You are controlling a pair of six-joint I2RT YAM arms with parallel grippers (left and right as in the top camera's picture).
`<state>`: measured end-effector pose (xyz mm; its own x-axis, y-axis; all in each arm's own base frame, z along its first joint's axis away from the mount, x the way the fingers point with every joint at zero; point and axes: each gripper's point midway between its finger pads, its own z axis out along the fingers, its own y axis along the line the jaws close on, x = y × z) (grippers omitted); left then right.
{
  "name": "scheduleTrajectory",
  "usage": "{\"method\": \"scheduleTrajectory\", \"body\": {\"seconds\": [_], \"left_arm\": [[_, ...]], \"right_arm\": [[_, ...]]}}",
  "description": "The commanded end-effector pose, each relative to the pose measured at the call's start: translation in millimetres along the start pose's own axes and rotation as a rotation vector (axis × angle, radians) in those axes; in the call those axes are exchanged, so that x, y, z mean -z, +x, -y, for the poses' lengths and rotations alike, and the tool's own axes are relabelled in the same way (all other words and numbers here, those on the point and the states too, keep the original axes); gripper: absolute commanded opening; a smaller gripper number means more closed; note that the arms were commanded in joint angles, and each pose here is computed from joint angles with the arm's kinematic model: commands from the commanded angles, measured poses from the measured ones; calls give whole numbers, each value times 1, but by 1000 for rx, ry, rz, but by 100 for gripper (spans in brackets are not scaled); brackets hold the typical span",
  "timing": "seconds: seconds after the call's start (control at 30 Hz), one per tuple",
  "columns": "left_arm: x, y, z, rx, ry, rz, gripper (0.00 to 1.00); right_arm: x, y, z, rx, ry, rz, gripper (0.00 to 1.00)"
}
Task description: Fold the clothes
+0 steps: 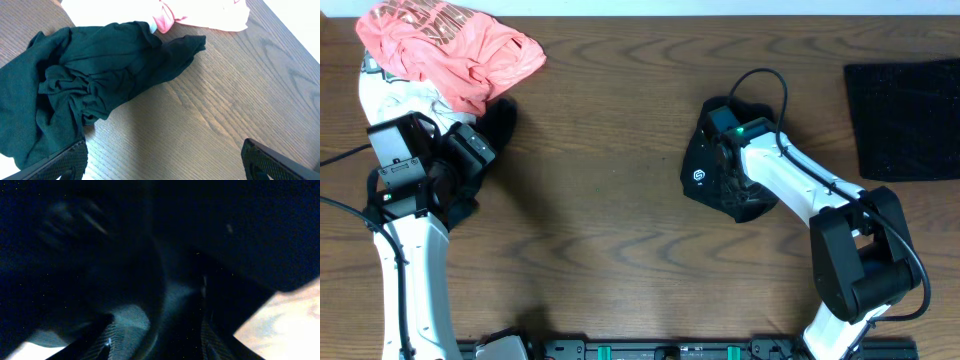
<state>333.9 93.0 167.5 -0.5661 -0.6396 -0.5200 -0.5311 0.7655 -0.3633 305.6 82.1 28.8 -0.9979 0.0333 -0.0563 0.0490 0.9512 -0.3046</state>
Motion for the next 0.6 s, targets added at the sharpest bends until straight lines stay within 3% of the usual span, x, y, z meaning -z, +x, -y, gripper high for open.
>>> {"method": "scheduleTrajectory", "body": {"seconds": [0.0,0.13,0.3,0.4,0.5,0.57], "left_arm": [[1,-4,-2,-14,-12,9,98],[1,-4,-2,-14,-12,9,98],[1,-4,-2,-14,-12,9,98],[1,-4,-2,-14,-12,9,98],[1,-4,-2,-14,-12,9,98],[1,-4,-2,-14,-12,9,98]], "right_arm": [[-1,-5,-9,-1,-52,11,52],[-1,-18,-15,-14,-77,62,51],[1,-30,-15,-23,-73,114,43],[1,-33,-15,-24,-69,126,30],[1,-31,-13,-15,-61,119,6],[2,-28,-10,-12,-50,109,1]]}}
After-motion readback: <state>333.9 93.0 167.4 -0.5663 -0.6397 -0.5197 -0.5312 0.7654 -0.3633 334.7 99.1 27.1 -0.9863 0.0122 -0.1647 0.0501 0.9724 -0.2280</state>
